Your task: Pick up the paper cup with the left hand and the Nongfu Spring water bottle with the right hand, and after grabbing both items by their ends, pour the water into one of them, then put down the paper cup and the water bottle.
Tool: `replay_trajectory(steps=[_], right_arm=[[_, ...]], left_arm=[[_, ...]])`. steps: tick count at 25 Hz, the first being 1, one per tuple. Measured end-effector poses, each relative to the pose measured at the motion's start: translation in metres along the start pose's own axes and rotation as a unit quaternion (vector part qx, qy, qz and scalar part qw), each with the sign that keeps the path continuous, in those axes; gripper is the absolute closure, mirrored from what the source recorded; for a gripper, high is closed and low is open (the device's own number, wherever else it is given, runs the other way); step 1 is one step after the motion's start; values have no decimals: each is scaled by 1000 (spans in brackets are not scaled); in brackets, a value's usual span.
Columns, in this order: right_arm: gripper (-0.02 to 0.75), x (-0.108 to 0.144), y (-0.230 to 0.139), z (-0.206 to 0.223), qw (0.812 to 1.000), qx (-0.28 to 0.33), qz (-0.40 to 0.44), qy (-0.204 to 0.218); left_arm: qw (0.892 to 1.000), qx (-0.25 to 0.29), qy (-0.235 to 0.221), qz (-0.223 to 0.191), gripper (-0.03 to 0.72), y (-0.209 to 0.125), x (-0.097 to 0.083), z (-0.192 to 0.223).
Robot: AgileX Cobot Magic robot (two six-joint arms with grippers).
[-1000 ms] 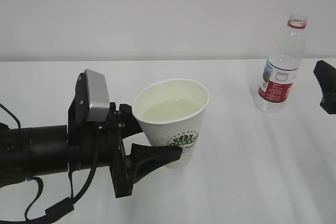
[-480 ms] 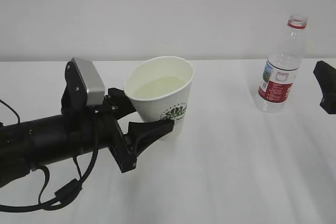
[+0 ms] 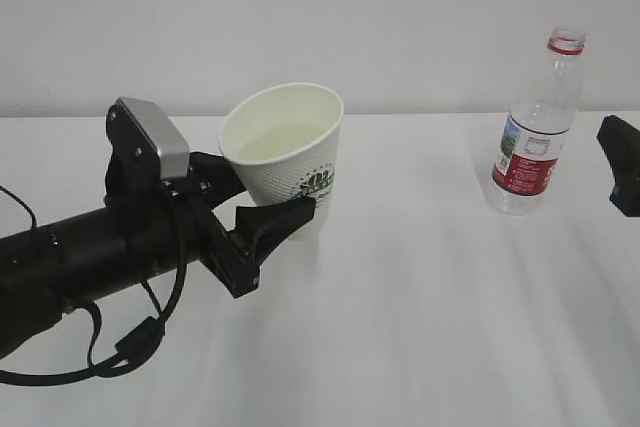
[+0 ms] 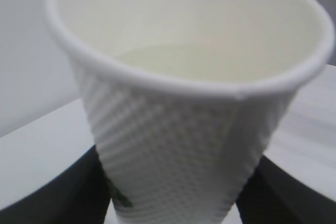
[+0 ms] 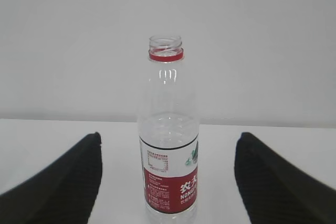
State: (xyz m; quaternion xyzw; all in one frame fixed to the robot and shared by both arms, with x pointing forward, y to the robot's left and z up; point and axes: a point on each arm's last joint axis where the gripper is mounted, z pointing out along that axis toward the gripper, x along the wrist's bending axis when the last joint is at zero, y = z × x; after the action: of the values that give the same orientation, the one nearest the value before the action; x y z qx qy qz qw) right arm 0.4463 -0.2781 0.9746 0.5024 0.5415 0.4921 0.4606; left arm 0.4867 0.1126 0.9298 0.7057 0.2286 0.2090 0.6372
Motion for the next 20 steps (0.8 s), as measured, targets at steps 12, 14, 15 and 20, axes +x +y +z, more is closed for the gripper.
replay_trajectory(steps=[12,14,15,20], right_arm=[[148,0,0,0,1000,0,6,0],[148,0,0,0,1000,0,8,0],[148,0,0,0,1000,0,7,0],[148,0,0,0,1000,0,6,2]], left_arm=[[999,-2,53,-4,199,-1,12,-3],[998,-2,64,-3,199,-1,19,-5],[998,-2,70,-4,199,-1,22,-7],[994,-1,106,-7,199,-2,43,-16]])
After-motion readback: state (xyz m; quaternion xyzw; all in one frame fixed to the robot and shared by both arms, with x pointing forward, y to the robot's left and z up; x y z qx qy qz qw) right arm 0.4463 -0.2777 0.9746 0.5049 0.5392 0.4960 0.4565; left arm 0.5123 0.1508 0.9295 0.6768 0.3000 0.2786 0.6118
